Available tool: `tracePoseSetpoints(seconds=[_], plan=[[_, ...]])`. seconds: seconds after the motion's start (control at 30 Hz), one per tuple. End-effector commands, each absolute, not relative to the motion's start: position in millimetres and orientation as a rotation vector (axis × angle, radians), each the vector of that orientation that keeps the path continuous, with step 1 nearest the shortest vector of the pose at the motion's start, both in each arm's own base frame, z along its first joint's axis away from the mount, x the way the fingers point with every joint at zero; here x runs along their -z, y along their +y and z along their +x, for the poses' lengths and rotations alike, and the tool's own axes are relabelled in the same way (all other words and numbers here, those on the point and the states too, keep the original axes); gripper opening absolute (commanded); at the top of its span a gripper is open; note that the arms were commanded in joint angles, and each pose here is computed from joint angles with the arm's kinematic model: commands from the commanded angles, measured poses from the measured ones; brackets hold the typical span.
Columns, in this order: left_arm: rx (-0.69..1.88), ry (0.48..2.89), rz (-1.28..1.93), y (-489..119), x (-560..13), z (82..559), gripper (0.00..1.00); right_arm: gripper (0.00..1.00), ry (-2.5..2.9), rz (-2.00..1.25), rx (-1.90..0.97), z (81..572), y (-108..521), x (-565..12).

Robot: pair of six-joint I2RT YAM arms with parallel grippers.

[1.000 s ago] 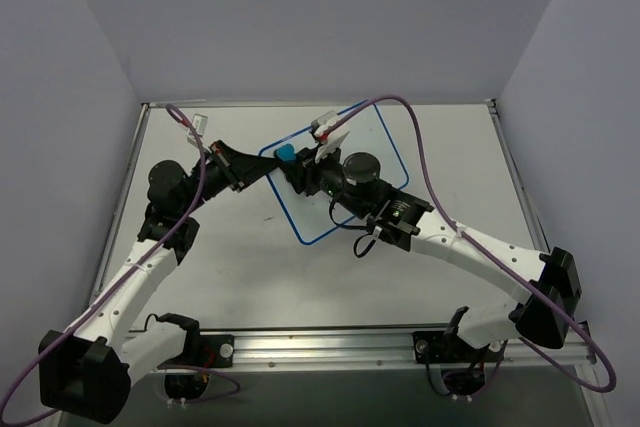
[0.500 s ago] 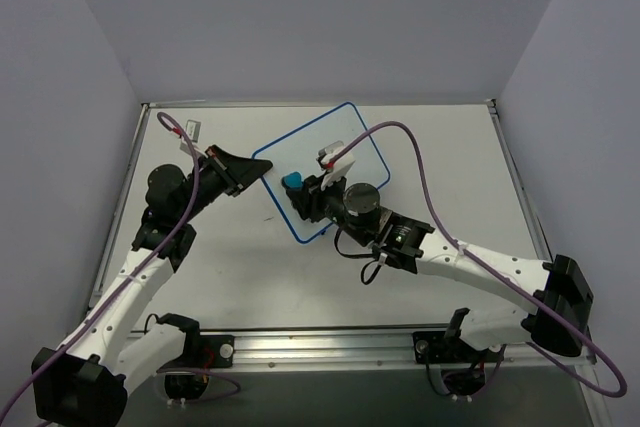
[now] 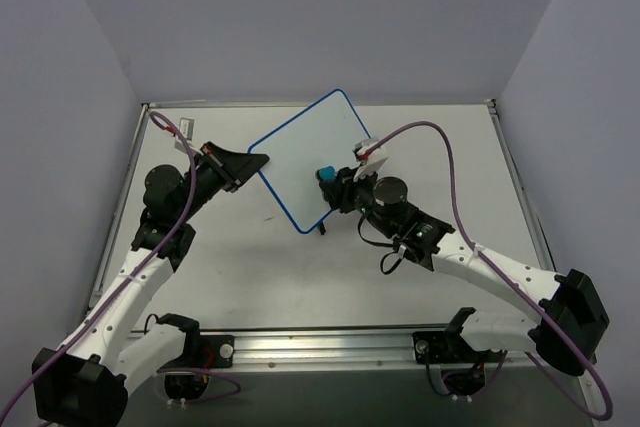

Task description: Erase the whiteboard

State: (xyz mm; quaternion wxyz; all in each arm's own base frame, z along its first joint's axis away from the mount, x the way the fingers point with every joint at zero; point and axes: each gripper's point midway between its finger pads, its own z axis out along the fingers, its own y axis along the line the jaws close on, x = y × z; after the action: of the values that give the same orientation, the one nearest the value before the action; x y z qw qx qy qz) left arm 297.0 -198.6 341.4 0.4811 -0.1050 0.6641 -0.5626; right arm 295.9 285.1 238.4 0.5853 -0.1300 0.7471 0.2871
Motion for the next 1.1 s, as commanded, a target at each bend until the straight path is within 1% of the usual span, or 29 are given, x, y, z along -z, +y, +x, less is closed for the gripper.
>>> tracePoseSetpoints(seconds=[0.0,0.03,0.07,0.17,0.37,0.5,0.6,0.63,0.73,0.87,0.93,1.07], plan=[[1.604,1.255,-0.069,-198,-454,242,0.02,0.12,1.84,-0.285,-0.619,314,262,-195],[1.616,1.252,-0.072,-198,-455,241,0.02,0.12,1.838,-0.3,-0.679,314,264,-195],[1.622,1.252,-0.064,-198,-456,239,0.02,0.12,1.81,-0.241,-0.687,330,251,-199],[1.639,1.252,-0.06,-198,-457,236,0.02,0.12,1.803,-0.211,-0.674,347,235,-198],[1.634,1.263,-0.063,-196,-453,238,0.02,0.12,1.778,-0.272,-0.671,366,243,-220],[1.632,1.271,-0.068,-196,-448,242,0.02,0.11,1.755,-0.341,-0.764,351,270,-229],[1.628,1.27,-0.076,-195,-446,245,0.02,0.11,1.748,-0.425,-0.816,322,303,-234],[1.623,1.27,-0.082,-195,-445,247,0.02,0.11,1.746,-0.473,-0.848,303,321,-233],[1.611,1.274,-0.094,-193,-443,252,0.02,0.11,1.731,-0.532,-0.881,267,343,-232],[1.598,1.276,-0.112,-189,-441,257,0.02,0.11,1.718,-0.544,-0.902,232,356,-224],[1.601,1.274,-0.118,-188,-440,257,0.02,0.11,1.728,-0.521,-0.864,230,353,-214],[1.625,1.264,-0.119,-188,-442,256,0.02,0.12,1.756,-0.409,-0.701,253,331,-206]])
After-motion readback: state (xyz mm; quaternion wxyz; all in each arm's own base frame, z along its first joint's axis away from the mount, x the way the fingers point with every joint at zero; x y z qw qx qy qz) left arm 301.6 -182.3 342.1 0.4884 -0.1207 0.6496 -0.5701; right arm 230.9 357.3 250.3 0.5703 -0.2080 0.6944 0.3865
